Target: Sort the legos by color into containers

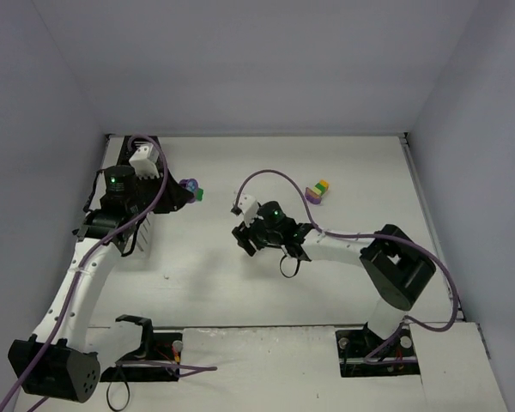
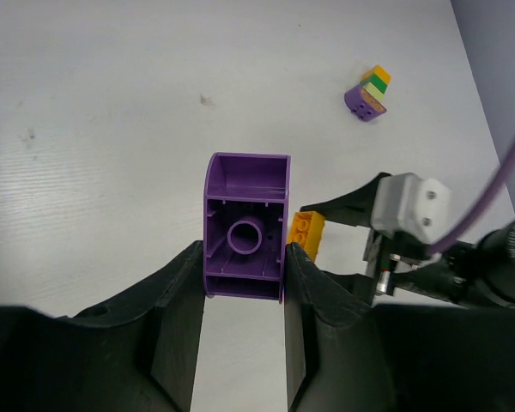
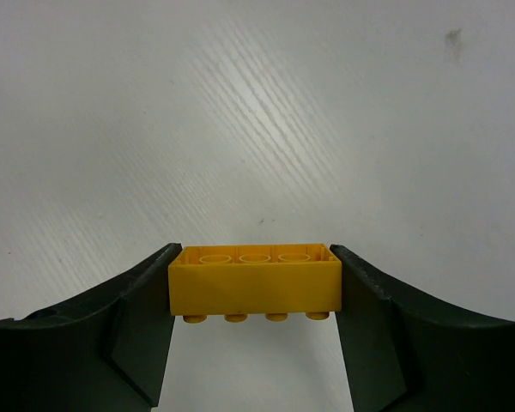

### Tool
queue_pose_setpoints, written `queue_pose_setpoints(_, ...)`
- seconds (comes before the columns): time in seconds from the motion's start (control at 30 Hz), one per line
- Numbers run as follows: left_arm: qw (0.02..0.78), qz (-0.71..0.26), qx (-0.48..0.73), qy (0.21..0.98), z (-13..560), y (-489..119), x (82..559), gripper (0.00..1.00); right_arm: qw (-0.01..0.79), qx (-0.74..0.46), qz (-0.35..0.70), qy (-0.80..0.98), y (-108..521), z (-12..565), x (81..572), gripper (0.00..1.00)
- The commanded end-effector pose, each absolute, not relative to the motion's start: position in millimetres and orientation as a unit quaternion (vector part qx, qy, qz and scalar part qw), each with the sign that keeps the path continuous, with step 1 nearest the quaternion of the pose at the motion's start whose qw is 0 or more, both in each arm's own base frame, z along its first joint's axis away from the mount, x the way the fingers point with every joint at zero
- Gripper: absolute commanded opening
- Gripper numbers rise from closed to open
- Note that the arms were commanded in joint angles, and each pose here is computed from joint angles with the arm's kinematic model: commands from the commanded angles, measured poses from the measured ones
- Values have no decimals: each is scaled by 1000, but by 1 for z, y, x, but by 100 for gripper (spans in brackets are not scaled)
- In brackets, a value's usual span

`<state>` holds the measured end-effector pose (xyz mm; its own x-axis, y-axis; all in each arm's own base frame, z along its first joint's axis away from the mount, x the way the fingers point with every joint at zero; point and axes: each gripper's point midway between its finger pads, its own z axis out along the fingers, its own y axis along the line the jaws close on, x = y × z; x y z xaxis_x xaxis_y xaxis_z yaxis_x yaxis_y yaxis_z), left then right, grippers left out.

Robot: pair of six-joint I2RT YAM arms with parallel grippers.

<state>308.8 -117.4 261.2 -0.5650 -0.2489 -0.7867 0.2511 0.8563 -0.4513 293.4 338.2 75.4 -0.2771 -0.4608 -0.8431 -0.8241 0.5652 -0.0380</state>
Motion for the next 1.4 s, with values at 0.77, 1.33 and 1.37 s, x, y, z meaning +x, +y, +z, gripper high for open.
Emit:
queue_pose_setpoints(0.77,452,-403,68,793,289,-163,309,1,495,-411,225,731,343,130,295,85)
queue_pose_setpoints(1.33,347,-496,115,788,277,-222,282,1,631,-426,259,594,344,252,278,75)
queue_pose_setpoints(1.37,345,-496,116,788,277,-223,282,1,632,-427,257,593,345,253,279,75)
